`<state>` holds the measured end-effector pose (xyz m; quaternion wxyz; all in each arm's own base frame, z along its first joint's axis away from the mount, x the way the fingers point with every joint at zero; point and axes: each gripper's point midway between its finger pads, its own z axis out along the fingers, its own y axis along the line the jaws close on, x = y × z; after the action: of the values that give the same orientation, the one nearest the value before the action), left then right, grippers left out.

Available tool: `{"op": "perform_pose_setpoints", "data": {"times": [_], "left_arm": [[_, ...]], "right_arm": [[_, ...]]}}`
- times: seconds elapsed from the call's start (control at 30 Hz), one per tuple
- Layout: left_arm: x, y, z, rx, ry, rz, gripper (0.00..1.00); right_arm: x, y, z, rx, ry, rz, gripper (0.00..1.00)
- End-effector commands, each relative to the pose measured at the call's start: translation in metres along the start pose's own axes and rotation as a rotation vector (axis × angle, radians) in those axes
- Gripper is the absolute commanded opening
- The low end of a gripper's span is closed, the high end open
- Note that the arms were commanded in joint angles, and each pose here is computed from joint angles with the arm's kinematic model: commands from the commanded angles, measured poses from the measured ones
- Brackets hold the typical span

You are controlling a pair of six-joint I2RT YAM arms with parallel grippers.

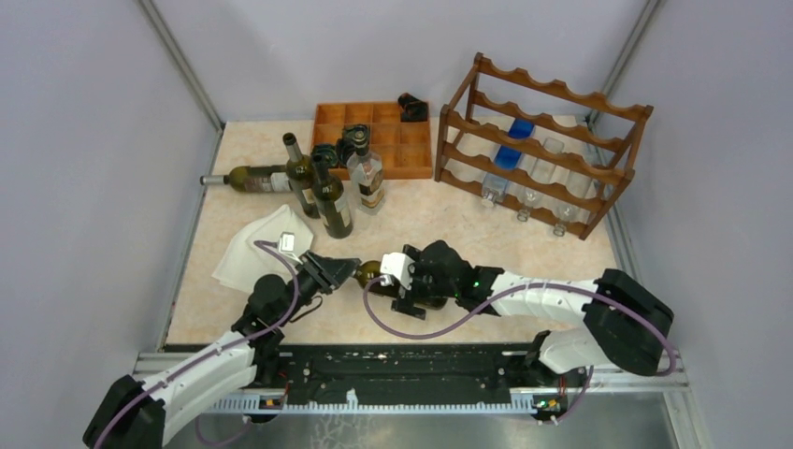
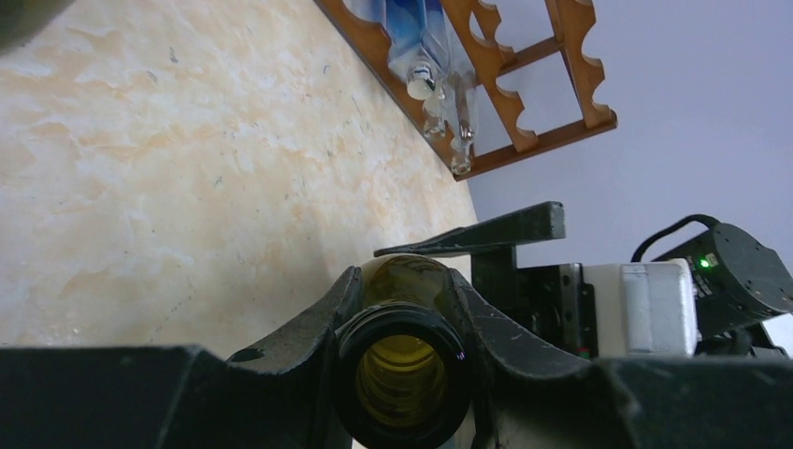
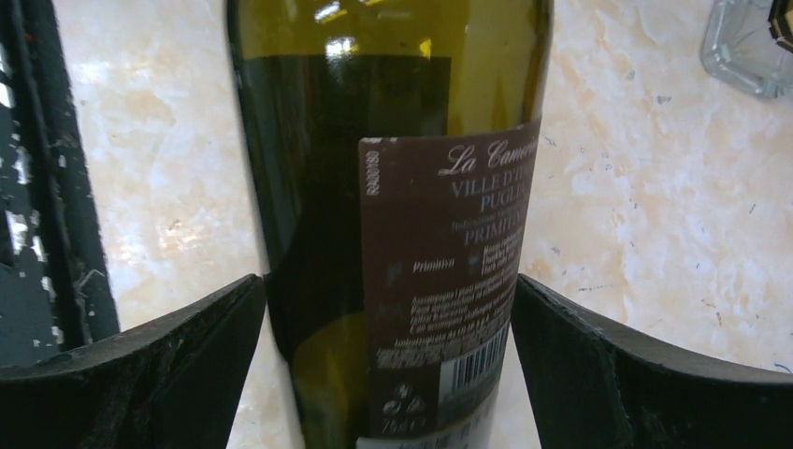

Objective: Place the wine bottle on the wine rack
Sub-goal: Pick up the wine bottle from the center of the board.

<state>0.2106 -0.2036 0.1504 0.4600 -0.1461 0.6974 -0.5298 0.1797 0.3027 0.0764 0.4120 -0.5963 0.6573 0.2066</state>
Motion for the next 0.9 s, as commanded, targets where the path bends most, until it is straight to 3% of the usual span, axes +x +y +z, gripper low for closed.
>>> {"op": "perform_pose_setpoints", "data": {"times": [0.0, 0.23, 0.33, 0.43, 0.53, 0.57, 0.6, 0.83, 0.87], "left_arm": [[-0.003, -0.034, -0.003, 0.158, 0.006, -0.042, 0.0], [0.003, -0.029, -0.002, 0.141, 0.036, -0.056, 0.0], [0.004, -0.026, -0.001, 0.131, 0.044, -0.065, 0.0], [0.005, -0.025, -0.001, 0.127, 0.049, -0.068, 0.03], [0.006, -0.024, -0.001, 0.122, 0.051, -0.069, 0.08], [0.006, -0.023, 0.0, 0.119, 0.05, -0.069, 0.12], [0.006, -0.023, 0.0, 0.117, 0.051, -0.069, 0.19], [0.008, -0.02, 0.001, 0.081, 0.089, 0.04, 0.96], [0.013, -0.012, -0.001, 0.039, 0.12, 0.074, 0.98]], "right_arm": [[-0.019, -0.012, 0.008, 0.029, -0.03, -0.099, 0.99], [-0.006, -0.01, 0.015, 0.023, -0.012, -0.143, 0.98], [-0.005, -0.011, 0.015, 0.032, -0.011, -0.142, 0.89], [-0.008, -0.009, 0.013, 0.019, -0.017, -0.139, 0.68], [-0.013, -0.01, 0.009, 0.022, -0.033, -0.146, 0.26], [-0.014, -0.01, 0.007, 0.024, -0.04, -0.152, 0.06], [-0.015, -0.012, 0.005, 0.034, -0.043, -0.157, 0.0], [-0.011, -0.021, -0.023, 0.072, 0.001, -0.315, 0.0], [-0.009, -0.02, -0.028, 0.06, 0.017, -0.352, 0.0]]}}
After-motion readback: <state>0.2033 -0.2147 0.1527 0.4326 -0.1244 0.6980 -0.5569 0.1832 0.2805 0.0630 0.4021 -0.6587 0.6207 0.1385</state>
